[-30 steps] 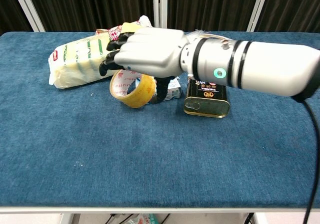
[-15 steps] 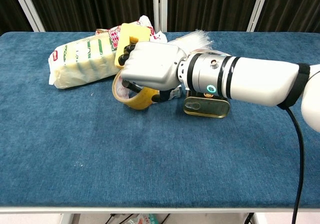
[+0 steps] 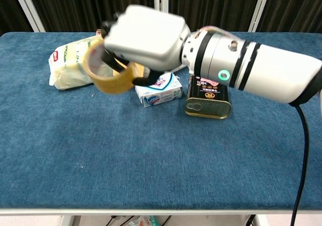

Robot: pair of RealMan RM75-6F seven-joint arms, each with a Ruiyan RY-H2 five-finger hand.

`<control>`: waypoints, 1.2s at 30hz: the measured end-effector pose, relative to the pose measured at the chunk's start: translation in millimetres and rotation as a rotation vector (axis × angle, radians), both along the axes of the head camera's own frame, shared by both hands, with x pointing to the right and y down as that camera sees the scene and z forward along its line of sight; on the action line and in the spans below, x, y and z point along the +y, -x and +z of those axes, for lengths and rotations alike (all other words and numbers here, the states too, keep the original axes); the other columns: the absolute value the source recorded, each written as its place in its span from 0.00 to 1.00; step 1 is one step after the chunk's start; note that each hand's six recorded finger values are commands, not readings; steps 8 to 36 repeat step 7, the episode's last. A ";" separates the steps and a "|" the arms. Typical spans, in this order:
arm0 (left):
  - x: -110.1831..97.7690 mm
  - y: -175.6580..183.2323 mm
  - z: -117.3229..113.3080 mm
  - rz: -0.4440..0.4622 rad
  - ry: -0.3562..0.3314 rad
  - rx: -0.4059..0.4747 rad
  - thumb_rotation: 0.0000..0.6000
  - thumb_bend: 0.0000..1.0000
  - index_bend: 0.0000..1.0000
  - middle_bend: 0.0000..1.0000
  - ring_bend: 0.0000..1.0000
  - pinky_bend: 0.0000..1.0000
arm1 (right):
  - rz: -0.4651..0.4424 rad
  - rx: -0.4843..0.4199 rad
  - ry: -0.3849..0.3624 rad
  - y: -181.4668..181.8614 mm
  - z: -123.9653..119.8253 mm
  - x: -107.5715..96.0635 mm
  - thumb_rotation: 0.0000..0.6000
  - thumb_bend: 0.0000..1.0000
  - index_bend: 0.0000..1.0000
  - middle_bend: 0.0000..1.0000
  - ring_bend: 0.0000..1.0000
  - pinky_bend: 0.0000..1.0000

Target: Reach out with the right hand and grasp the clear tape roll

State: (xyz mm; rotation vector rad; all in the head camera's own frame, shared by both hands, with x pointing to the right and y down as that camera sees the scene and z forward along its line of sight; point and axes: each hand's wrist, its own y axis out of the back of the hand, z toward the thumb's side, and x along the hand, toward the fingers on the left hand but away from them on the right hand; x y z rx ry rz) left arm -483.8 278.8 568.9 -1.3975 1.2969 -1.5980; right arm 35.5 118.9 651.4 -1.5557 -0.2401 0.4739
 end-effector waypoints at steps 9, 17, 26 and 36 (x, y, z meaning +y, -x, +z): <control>-3.1 -3.9 -3.1 0.012 -0.003 -0.007 1.00 0.09 0.19 0.19 0.18 0.22 | -0.015 -0.243 0.022 14.3 -64.1 6.6 1.00 0.37 0.80 0.63 0.33 0.24; -3.1 -3.9 -3.1 0.012 -0.003 -0.007 1.00 0.09 0.19 0.19 0.18 0.22 | -0.015 -0.243 0.022 14.3 -64.1 6.6 1.00 0.37 0.80 0.63 0.33 0.24; -3.1 -3.9 -3.1 0.012 -0.003 -0.007 1.00 0.09 0.19 0.19 0.18 0.22 | -0.015 -0.243 0.022 14.3 -64.1 6.6 1.00 0.37 0.80 0.63 0.33 0.24; -3.1 -3.9 -3.1 0.012 -0.003 -0.007 1.00 0.09 0.19 0.19 0.18 0.22 | -0.015 -0.243 0.022 14.3 -64.1 6.6 1.00 0.37 0.80 0.63 0.33 0.24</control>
